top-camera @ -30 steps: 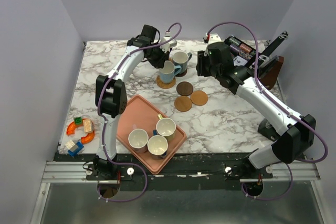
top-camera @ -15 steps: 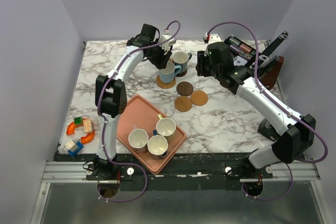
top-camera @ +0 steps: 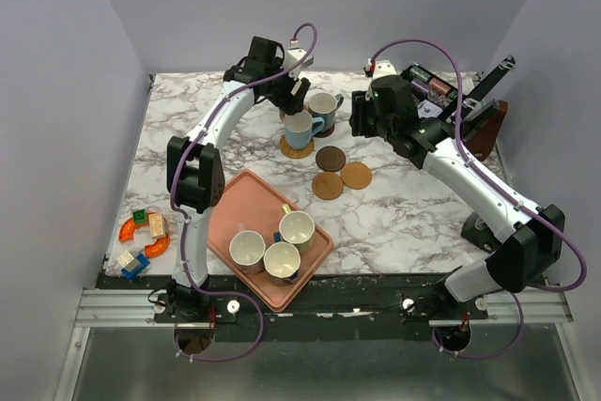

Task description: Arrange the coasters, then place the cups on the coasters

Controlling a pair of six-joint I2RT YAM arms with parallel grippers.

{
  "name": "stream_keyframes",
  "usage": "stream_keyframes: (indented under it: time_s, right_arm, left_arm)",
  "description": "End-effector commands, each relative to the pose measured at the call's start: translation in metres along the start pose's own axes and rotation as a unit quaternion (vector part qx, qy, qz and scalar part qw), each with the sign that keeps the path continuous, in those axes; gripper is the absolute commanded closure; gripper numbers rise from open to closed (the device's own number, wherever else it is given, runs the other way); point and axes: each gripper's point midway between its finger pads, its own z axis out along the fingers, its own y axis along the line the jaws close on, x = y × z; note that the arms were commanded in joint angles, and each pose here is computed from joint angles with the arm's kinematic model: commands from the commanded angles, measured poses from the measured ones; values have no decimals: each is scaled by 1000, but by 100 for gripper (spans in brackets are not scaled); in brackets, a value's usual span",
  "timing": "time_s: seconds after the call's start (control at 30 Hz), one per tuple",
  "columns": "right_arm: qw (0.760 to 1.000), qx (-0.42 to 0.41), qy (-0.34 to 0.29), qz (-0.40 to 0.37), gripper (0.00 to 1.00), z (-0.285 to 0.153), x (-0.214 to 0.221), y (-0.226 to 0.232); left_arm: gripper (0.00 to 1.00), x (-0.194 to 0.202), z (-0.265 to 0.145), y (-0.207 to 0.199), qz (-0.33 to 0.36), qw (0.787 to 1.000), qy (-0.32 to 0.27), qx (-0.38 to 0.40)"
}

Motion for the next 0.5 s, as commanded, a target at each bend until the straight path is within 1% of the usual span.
stream_keyframes:
  time_s: [0.0, 0.07, 0.1, 0.2, 0.33, 0.47]
  right_arm:
    - [1000, 14, -8, 7, 46, -3, -5, -6]
    - [1000, 14, -8, 8, 45, -3, -4, -6]
    - [1000, 13, -9, 8, 45, -3, -5, -6]
    - [1000, 13, -9, 9, 44, -4, -5, -6]
    - [1000, 15, -8, 9, 43, -4, -4, -7]
    - [1000, 16, -6, 9, 41, -5, -2, -7]
  left_arm:
    - [15, -45, -29, -2, -15, 997, -73, 3]
    - [14, -52, -33, 2, -33, 995, -90, 5]
    - [12, -57, -34, 5, -48, 994, -100, 1]
    - [10, -65, -32, 19, -94, 989, -114, -20]
    - [11, -67, -33, 37, -145, 980, -115, -74]
    - [11, -65, -49, 54, -185, 966, -119, -135]
